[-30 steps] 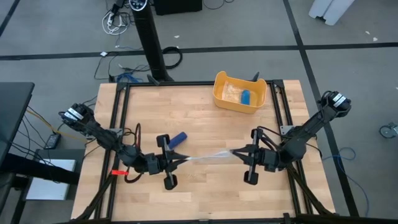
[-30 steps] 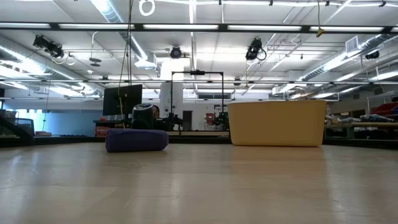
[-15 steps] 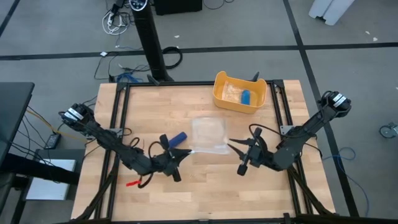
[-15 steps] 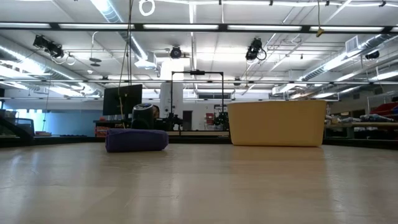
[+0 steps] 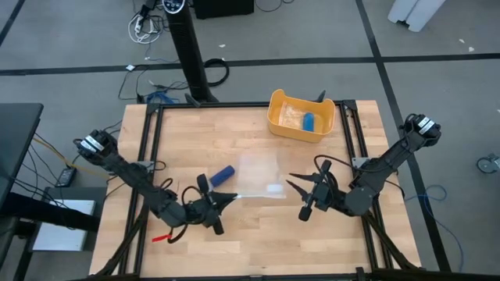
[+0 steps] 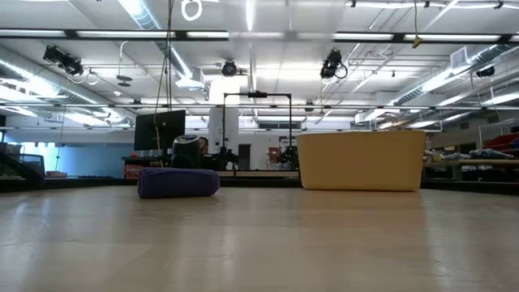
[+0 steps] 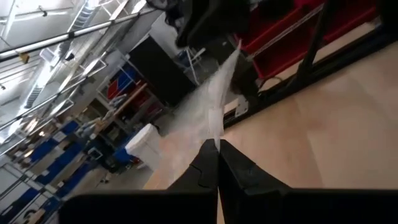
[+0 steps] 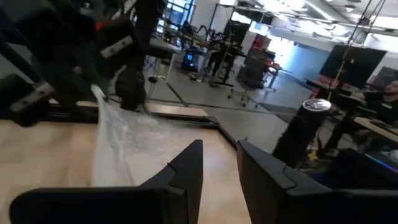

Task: Roll bandage
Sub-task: Open the transparent zip bag

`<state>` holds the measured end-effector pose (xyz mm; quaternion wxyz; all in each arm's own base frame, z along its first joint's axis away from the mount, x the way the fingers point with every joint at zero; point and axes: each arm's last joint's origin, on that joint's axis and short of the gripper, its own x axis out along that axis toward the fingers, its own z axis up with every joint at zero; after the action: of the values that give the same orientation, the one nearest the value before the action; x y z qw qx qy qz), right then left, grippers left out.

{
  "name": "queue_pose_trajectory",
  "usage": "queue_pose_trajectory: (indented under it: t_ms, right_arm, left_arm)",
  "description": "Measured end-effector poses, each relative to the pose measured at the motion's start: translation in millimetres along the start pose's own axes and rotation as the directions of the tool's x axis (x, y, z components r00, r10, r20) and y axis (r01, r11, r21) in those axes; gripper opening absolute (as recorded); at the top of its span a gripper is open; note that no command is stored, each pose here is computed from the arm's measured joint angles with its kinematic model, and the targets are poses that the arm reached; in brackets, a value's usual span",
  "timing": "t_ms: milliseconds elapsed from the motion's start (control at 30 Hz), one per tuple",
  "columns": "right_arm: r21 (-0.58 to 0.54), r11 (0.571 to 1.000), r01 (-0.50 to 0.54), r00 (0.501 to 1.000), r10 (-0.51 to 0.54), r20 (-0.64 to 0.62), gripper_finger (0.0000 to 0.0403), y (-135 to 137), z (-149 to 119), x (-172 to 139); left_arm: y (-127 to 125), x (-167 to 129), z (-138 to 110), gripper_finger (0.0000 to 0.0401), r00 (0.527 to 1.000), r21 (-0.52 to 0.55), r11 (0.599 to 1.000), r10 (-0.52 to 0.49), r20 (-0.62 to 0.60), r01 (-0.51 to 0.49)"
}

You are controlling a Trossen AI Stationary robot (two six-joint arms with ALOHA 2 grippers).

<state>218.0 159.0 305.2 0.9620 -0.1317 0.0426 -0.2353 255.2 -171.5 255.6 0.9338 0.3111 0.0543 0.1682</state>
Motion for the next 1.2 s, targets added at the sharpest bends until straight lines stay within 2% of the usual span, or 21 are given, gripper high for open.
queue_pose_trajectory:
  t_ms: [133,300,433,633,767,900,1033,1200]
  right_arm:
    - [0.027,0.999,-0.028,1.0,0.028,-0.005,0.011,1,-2,0]
    - [0.061,0.995,-0.077,0.997,0.077,0.002,0.0114,0,-3,8]
    - [0.099,0.976,-0.192,0.981,0.193,0.0,0.0109,-4,-7,24]
    - [0.079,0.953,-0.293,0.949,0.3,-0.096,0.0101,3,-26,63]
    - [-0.009,0.955,-0.297,0.929,0.287,-0.233,0.0104,17,-27,91]
    - [-0.07,0.952,-0.299,0.91,0.262,-0.321,0.0106,28,-11,110]
    - [-0.093,0.951,-0.296,0.887,0.238,-0.395,0.0107,29,2,125]
    - [-0.058,0.929,-0.365,0.833,0.298,-0.467,0.0106,31,5,137]
  left_arm:
    - [2,-2,6,0.0,0.998,-0.014,0.999,0.05,-0.03,-0.05]
    - [3,8,-6,0.0,0.993,-0.019,0.998,0.065,-0.103,-0.068]
    - [3,18,-19,0.0,0.99,-0.058,0.998,0.004,-0.139,-0.012]
    - [10,39,-31,0.0,0.971,-0.197,0.97,-0.176,-0.162,0.143]
    - [17,50,-37,0.0,0.966,-0.254,0.954,-0.202,-0.163,0.157]
    - [21,54,-38,0.0,0.967,-0.278,0.95,-0.191,-0.166,0.14]
    - [20,54,-38,0.0,0.966,-0.283,0.947,-0.205,-0.156,0.155]
    - [20,54,-39,0.0,0.965,-0.282,0.947,-0.207,-0.162,0.156]
